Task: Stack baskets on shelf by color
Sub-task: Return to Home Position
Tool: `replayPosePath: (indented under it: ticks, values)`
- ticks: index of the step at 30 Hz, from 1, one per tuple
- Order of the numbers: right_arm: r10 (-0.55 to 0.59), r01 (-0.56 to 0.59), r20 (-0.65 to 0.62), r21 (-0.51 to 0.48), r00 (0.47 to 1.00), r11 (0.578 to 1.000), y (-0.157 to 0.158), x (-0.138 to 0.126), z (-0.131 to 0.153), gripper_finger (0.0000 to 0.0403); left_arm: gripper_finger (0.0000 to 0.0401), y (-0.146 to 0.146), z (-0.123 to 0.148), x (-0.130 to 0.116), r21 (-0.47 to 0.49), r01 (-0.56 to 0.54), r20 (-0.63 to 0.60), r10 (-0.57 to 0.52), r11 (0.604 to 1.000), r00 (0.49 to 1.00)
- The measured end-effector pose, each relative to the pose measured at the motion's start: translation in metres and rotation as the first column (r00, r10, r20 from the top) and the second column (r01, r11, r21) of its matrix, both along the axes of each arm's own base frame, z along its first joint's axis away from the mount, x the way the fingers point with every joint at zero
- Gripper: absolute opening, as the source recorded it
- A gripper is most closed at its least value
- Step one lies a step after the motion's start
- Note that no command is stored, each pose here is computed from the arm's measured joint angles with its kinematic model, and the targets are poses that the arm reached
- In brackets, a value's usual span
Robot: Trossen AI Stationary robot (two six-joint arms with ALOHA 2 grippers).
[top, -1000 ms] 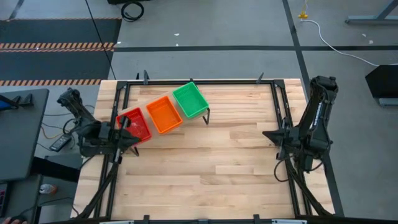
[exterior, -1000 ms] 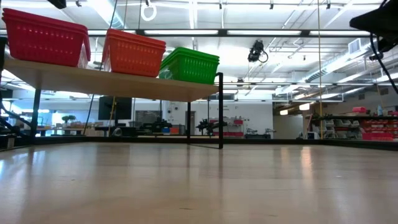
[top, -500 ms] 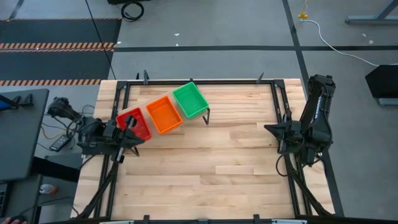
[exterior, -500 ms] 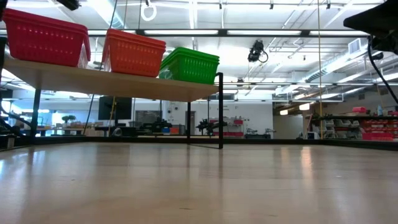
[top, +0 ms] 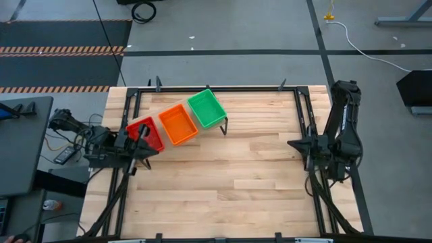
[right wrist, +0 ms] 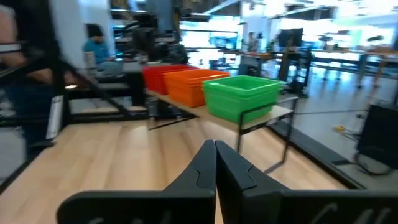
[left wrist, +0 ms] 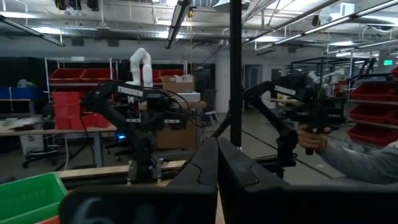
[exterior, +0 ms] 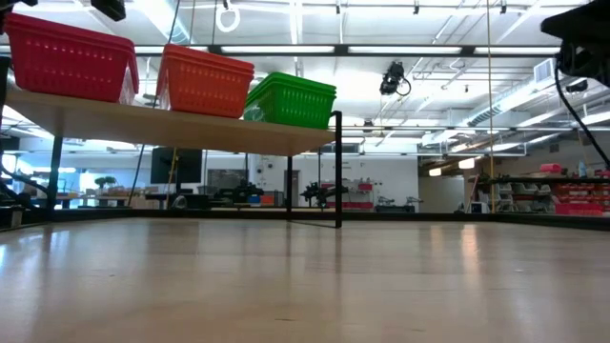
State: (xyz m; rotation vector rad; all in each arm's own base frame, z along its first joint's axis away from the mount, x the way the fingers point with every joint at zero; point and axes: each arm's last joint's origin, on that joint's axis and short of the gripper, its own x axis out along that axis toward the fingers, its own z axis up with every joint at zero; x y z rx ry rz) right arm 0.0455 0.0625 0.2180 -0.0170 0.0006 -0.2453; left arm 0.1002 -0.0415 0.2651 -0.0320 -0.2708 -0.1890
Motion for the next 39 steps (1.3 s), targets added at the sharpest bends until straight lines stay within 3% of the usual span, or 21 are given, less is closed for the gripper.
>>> replayPosePath:
  ticks: [5, 11, 18, 25, 32, 35, 39]
  values:
    - [0.082, -0.082, -0.006, -0.014, 0.997, 0.997, 0.006, -0.005, -0.009, 0.0002, 0.0001, 0.004, 0.004, 0.0, 0.037, -0.014, 0.023, 0.014, 0.999, 1.0]
    - [0.089, -0.089, 0.001, 0.012, 0.996, 0.996, 0.01, -0.005, -0.012, 0.0001, 0.0001, 0.008, 0.012, 0.0, 0.052, 0.04, 0.057, -0.043, 0.998, 0.997]
    - [0.108, -0.108, -0.005, -0.015, 0.994, 0.994, 0.025, -0.004, -0.004, 0.0, 0.0001, 0.011, 0.011, 0.002, 0.038, 0.033, 0.041, -0.035, 0.999, 0.999]
    - [0.045, -0.049, -0.041, -0.119, 0.998, 0.992, 0.045, 0.006, 0.005, 0.0, 0.0002, 0.011, 0.011, 0.002, 0.041, 0.048, 0.04, -0.049, 0.998, 0.998]
    - [-0.002, 0.008, -0.158, 0.038, 0.987, 0.999, 0.058, 0.022, 0.001, 0.0001, 0.0003, 0.01, 0.01, 0.002, 0.026, 0.086, 0.027, -0.087, 0.996, 0.996]
    - [0.061, -0.058, -0.237, 0.019, 0.97, 0.998, 0.079, 0.037, 0.005, 0.0002, 0.0003, 0.009, 0.01, 0.002, 0.03, 0.087, 0.028, -0.088, 0.996, 0.996]
    - [0.116, -0.148, -0.312, -0.081, 0.943, 0.986, 0.085, 0.066, 0.016, 0.0002, 0.0003, 0.009, 0.01, 0.002, 0.022, 0.089, 0.026, -0.09, 0.996, 0.996]
